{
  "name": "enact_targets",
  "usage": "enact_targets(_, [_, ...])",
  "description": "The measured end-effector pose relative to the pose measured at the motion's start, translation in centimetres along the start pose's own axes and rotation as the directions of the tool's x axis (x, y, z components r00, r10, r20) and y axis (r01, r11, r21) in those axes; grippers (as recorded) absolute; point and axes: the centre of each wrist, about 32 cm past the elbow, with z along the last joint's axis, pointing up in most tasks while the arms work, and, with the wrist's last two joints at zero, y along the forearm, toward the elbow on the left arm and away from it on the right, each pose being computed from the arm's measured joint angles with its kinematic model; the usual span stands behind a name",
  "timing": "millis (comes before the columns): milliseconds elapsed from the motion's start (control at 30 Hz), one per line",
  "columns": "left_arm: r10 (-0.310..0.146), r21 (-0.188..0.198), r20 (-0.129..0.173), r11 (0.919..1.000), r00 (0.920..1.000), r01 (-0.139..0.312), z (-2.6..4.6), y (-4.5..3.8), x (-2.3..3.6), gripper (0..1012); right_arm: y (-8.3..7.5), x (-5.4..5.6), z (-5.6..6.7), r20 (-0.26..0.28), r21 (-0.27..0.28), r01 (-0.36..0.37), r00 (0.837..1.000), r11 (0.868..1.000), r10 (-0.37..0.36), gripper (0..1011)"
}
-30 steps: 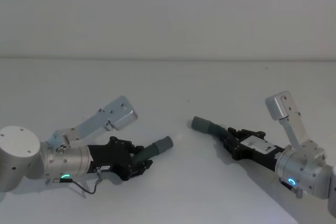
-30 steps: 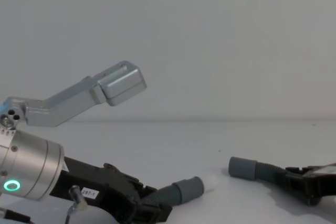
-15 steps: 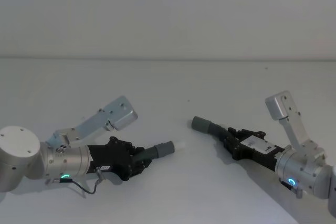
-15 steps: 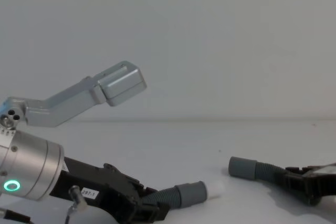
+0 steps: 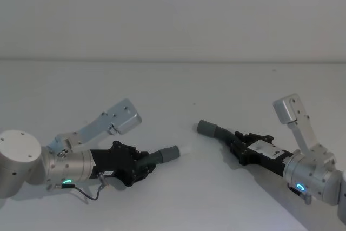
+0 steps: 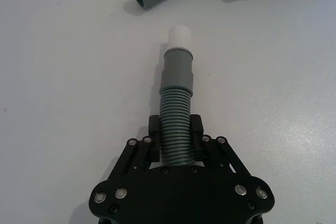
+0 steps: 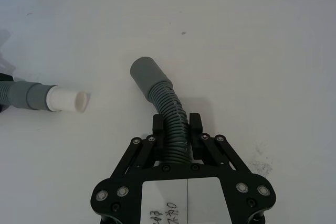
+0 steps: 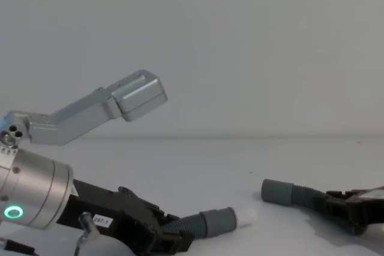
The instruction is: Use both hands to pick up one end of the pipe from the table, align the ends, and insert them.
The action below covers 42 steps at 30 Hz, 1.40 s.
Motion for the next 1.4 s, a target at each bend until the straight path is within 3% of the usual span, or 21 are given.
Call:
enact_targets(233, [0.002, -0.008, 0.004, 1.0000, 1.0000, -0.002, 0.02, 0.06, 0.05, 325, -0.1, 0.0, 0.0, 0.003, 0.004, 0.002, 1.000, 1.000, -0.002, 274])
enact_targets(500, [0.017, -0.071, 0.031, 0.9974, 0.9994, -0.015, 0.31, 0.58, 0.45, 325, -1.2, 0.3, 0.4, 0.035, 0.036, 0.013, 0.999, 0.999, -0.014, 274])
enact_targets(867, [0.031, -0.205, 0.124, 0.9787, 0.9918, -0.005, 1.95, 2.35, 2.29, 325, -4.9, 0.7, 1.7, 0.126, 0.074, 0.003, 0.992, 0.997, -0.013, 274])
enact_targets(1000, [0.019, -0.246, 0.180, 0.9690, 0.9834, 0.026, 2.76, 3.09, 3.32, 325, -6.1, 0.8, 2.2, 0.164, 0.070, -0.013, 0.986, 0.997, 0.001, 274])
enact_targets(1100, [0.010, -0.255, 0.208, 0.9659, 0.9781, 0.044, 3.15, 3.43, 3.84, 325, -6.6, 0.9, 2.4, 0.187, 0.063, -0.022, 0.982, 0.998, 0.010, 274])
enact_targets(1167, [-0.007, -0.264, 0.252, 0.9617, 0.9676, 0.076, 3.72, 3.85, 4.51, 325, -7.1, 0.9, 2.6, 0.206, 0.056, -0.030, 0.978, 0.998, 0.018, 274])
enact_targets(1400, [-0.038, -0.261, 0.331, 0.9565, 0.9428, 0.130, 4.66, 4.56, 5.61, 325, -8.1, 0.9, 3.3, 0.252, 0.042, -0.044, 0.967, 0.998, 0.032, 274])
